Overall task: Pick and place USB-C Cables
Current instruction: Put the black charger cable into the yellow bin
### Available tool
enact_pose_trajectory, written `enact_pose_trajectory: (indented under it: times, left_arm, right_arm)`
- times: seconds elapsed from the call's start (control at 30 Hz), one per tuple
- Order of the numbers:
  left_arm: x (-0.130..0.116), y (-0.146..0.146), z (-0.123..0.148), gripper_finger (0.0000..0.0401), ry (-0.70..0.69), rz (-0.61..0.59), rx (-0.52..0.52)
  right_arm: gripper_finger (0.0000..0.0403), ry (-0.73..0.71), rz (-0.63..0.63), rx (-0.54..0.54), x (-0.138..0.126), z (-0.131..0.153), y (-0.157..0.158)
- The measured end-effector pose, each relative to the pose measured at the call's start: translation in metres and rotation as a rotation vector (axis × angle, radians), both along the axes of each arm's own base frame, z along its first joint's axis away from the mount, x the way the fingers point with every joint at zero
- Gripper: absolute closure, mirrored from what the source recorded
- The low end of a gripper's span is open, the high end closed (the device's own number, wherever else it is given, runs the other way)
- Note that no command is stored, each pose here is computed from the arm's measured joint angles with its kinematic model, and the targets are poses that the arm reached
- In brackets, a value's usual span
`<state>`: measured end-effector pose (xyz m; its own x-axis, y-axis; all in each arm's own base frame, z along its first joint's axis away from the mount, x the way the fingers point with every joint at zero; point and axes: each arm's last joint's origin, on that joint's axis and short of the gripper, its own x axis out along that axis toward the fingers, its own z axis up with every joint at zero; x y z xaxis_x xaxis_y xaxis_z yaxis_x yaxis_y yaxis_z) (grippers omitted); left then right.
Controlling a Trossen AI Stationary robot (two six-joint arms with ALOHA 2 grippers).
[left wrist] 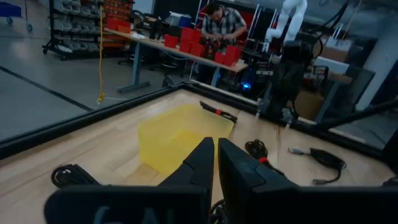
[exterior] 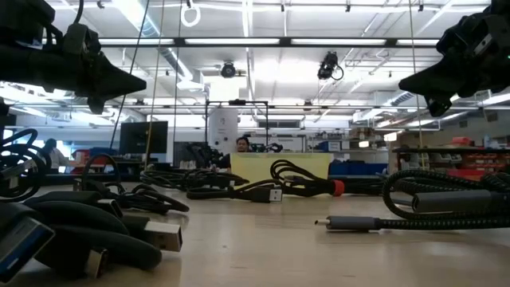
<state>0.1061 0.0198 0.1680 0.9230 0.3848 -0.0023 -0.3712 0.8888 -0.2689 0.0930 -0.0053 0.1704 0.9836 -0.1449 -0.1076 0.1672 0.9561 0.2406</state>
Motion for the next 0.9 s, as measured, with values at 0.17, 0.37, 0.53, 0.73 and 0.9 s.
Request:
enact_pose_trajectory:
  times: [0.17,0.37,0.53,0.73,0.9]
  left_arm:
    - [0.000,0.000,0.000,0.0372,-0.003,0.000,-0.004]
    - [0.000,0.000,0.006,0.0372,-0.148,-0.006,-0.207]
    - [-0.001,0.000,0.015,0.0372,-0.261,-0.019,-0.235]
    - [-0.003,0.000,0.023,0.0372,-0.355,-0.033,-0.247]
    - [-0.003,0.000,0.025,0.0372,-0.364,-0.030,-0.201]
  right_arm:
    - [0.0379,-0.008,0.000,0.000,0.000,0.001,0.000]
    - [0.0379,-0.015,-0.001,0.000,0.000,0.001,0.000]
    - [0.0379,-0.146,-0.011,0.052,0.001,0.013,0.000]
    - [0.0379,-0.515,-0.144,0.084,-0.008,0.047,-0.004]
    - [0.0379,-0.706,-0.178,0.012,-0.017,0.064,-0.005]
